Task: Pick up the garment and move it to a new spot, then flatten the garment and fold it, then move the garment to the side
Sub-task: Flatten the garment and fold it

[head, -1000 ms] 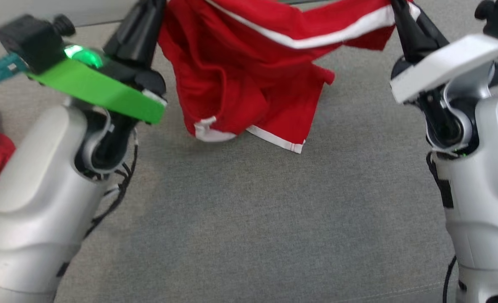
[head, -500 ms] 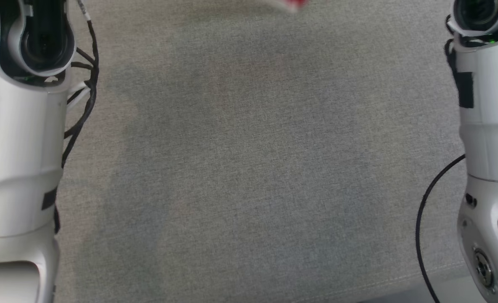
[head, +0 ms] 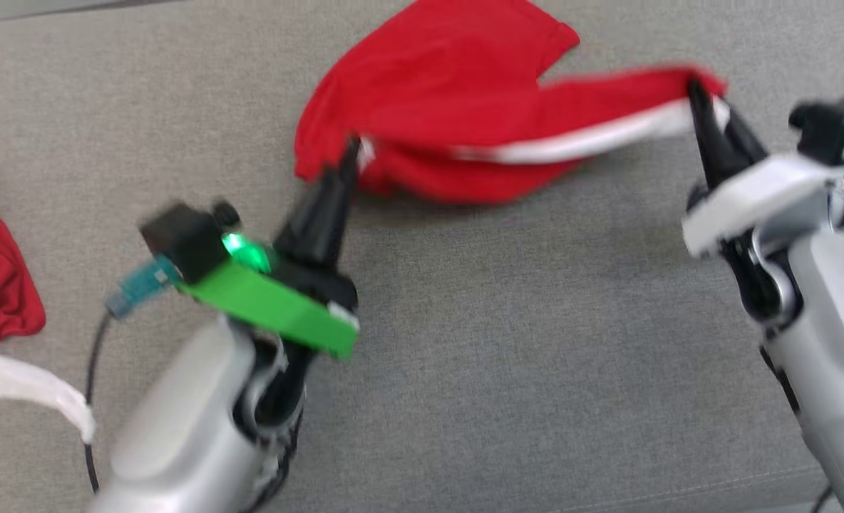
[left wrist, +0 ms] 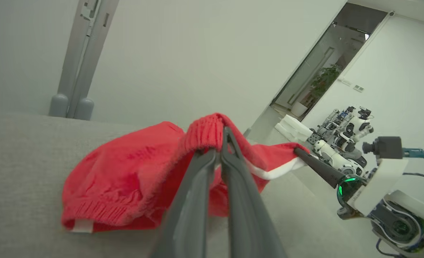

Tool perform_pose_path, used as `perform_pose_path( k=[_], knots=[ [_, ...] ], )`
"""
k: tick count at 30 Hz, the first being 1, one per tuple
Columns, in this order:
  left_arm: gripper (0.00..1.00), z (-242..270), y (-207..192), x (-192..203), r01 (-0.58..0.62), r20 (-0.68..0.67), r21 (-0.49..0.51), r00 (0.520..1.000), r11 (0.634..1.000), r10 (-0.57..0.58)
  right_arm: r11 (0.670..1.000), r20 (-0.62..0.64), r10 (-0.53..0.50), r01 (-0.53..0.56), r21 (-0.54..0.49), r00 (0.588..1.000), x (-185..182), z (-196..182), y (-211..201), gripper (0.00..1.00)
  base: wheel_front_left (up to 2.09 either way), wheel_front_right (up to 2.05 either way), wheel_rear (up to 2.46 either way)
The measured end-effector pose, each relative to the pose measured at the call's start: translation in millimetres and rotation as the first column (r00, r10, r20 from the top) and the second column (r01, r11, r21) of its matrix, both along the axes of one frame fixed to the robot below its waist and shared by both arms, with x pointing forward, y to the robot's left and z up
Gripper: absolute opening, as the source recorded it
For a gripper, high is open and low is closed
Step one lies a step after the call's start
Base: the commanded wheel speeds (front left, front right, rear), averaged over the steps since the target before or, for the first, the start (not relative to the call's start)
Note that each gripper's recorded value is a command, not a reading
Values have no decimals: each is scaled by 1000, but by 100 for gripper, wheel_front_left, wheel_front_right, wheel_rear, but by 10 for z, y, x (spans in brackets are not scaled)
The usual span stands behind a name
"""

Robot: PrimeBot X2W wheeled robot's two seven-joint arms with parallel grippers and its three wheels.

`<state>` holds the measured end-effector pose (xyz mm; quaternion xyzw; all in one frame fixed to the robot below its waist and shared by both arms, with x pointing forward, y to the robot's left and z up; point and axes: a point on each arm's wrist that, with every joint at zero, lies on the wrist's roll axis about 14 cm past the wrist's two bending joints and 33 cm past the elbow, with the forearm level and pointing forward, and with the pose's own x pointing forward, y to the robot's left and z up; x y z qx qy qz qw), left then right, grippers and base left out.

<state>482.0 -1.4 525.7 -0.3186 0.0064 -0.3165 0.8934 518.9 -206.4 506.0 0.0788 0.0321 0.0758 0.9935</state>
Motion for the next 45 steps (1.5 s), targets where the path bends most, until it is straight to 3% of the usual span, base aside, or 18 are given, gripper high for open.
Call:
perform_pose_path(
  k=[4, 8, 12, 17, 23, 27, 28, 32, 37, 45],
  knots=[
    [0, -427, -39, -469, 89, -143, 47, 986, 995, -81, 999, -158, -24, 18, -36, 987, -396, -336, -226, 0, 0, 0, 0],
    [0, -720, 0, -857, 176, -261, 94, 954, 980, -146, 998, -325, -35, 14, -66, 945, -847, -627, -347, 0, 0, 0, 0],
    [0, -934, 52, -1198, 272, -365, 145, 909, 951, -204, 997, -397, -27, -6, -81, 918, -1164, -676, -342, 0, 0, 0, 0],
    [0, -1164, 184, -1572, 348, -477, 189, 850, 918, -223, 997, -580, 19, -61, -54, 814, -1709, -953, -205, 0, 0, 0, 0],
    [0, -1340, 410, -1862, 374, -554, 231, 810, 898, -194, 994, -713, 47, -105, -37, 700, -2171, -1074, -114, 0, 0, 0, 0],
    [0, -1332, 432, -2051, 397, -584, 207, 784, 894, -213, 993, -753, 61, -116, -20, 656, -2364, -1028, -67, 0, 0, 0, 0],
    [0, -1310, 419, -2078, 397, -584, 194, 781, 897, -219, 994, -750, 57, -111, -22, 659, -2372, -995, -76, 0, 0, 0, 0],
    [0, -1056, 342, -1999, 347, -522, 127, 820, 929, -235, 993, -676, 24, -95, -69, 737, -2189, -726, -139, 0, 0, 0, 0],
    [0, -746, 210, -1693, 310, -427, 80, 870, 947, -248, 982, -585, 30, -134, -136, 810, -1757, -465, -136, 0, 0, 0, 0],
    [0, -537, 228, -972, 194, -325, 77, 932, 978, -159, 947, -500, 121, -251, -201, 857, -920, -238, 133, 0, 0, 0, 0]
  ],
)
